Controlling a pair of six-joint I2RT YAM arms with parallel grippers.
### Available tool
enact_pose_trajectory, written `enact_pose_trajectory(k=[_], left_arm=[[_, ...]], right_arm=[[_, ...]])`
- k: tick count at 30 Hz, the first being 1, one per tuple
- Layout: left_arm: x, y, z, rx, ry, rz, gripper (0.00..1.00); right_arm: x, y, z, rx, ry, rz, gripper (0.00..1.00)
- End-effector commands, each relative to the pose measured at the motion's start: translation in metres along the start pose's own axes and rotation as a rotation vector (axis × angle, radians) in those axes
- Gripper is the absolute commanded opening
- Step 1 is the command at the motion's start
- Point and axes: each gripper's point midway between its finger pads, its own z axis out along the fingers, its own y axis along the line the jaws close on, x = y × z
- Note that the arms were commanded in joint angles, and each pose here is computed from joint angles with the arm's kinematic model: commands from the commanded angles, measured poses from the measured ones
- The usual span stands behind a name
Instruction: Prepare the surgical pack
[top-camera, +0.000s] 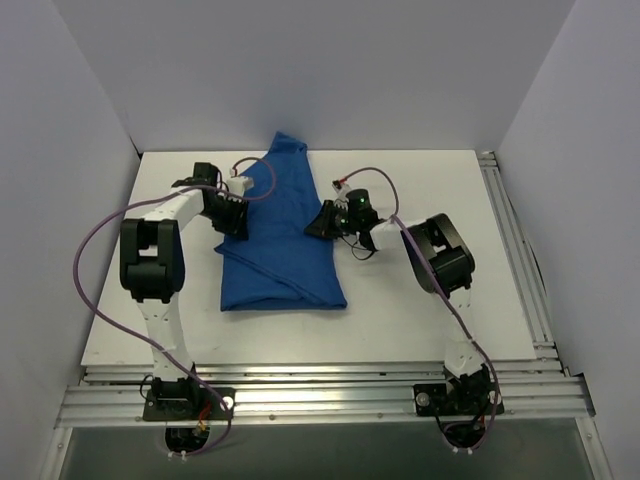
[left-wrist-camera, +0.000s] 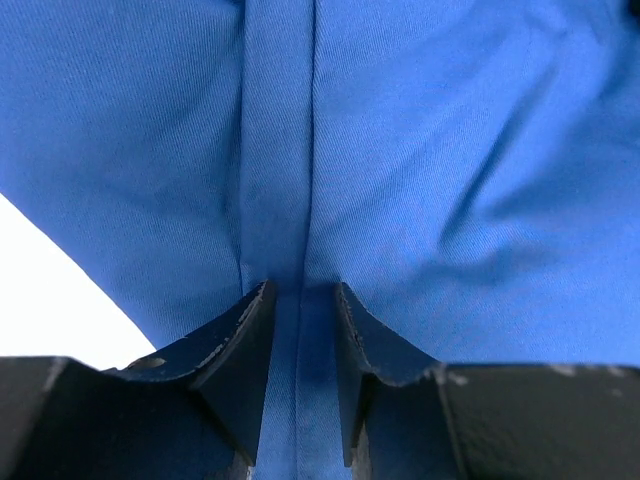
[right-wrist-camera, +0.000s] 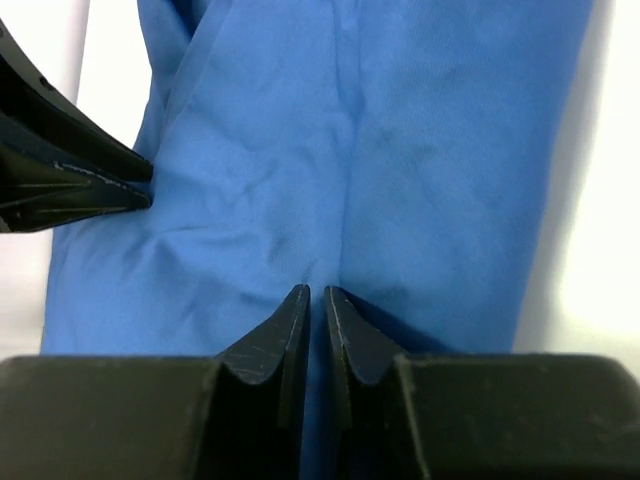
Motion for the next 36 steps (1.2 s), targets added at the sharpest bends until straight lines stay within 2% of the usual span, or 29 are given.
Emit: enact_pose_trajectory(k=[1, 5, 7, 9, 13, 14, 16, 18, 21, 26, 32, 36], left_arm=[[0.019, -0.017, -0.017, 0.016, 0.017, 0.013, 0.38], [0.038, -0.034, -0.037, 0.029, 0.009, 0.033, 0.38], [0.059, -0.043, -0.04, 0.053, 0.046, 0.034, 0.38], [0.071, -0.053, -0.049, 0.074, 0.058, 0.053, 0.38], [0.068, -0.064, -0.066, 0.088, 0.035, 0.103, 0.39], [0.062, -0.064, -0.071, 0.082, 0.016, 0.111, 0.39], [0.04, -0.061, -0.08, 0.062, -0.037, 0.121, 0.4], [0.023, -0.056, -0.083, 0.051, -0.073, 0.118, 0.4], [-0.001, -0.045, -0.079, 0.034, -0.106, 0.116, 0.4], [-0.015, -0.009, -0.051, -0.005, -0.097, 0.066, 0.4], [-0.01, 0.017, -0.024, -0.009, -0.061, -0.023, 0.39], [-0.012, 0.024, -0.02, -0.018, -0.056, -0.026, 0.4]], right_arm=[[0.032, 0.018, -0.022, -0.001, 0.036, 0.06, 0.08], [0.062, 0.038, -0.041, -0.028, 0.045, 0.095, 0.07], [0.08, 0.047, -0.052, -0.033, 0.06, 0.098, 0.08], [0.081, 0.051, -0.057, -0.039, 0.057, 0.107, 0.07], [0.066, 0.058, -0.059, -0.036, 0.06, 0.095, 0.08], [0.043, 0.067, -0.053, -0.05, 0.027, 0.039, 0.09], [0.035, 0.062, -0.043, -0.02, 0.047, 0.023, 0.1], [0.003, 0.071, -0.032, -0.035, -0.009, -0.015, 0.1], [-0.023, 0.051, -0.013, -0.014, -0.052, 0.02, 0.1], [-0.054, 0.008, 0.009, 0.027, -0.12, 0.152, 0.1], [-0.07, -0.042, 0.027, 0.092, -0.21, 0.321, 0.09], [-0.083, -0.046, 0.023, 0.087, -0.245, 0.336, 0.09]])
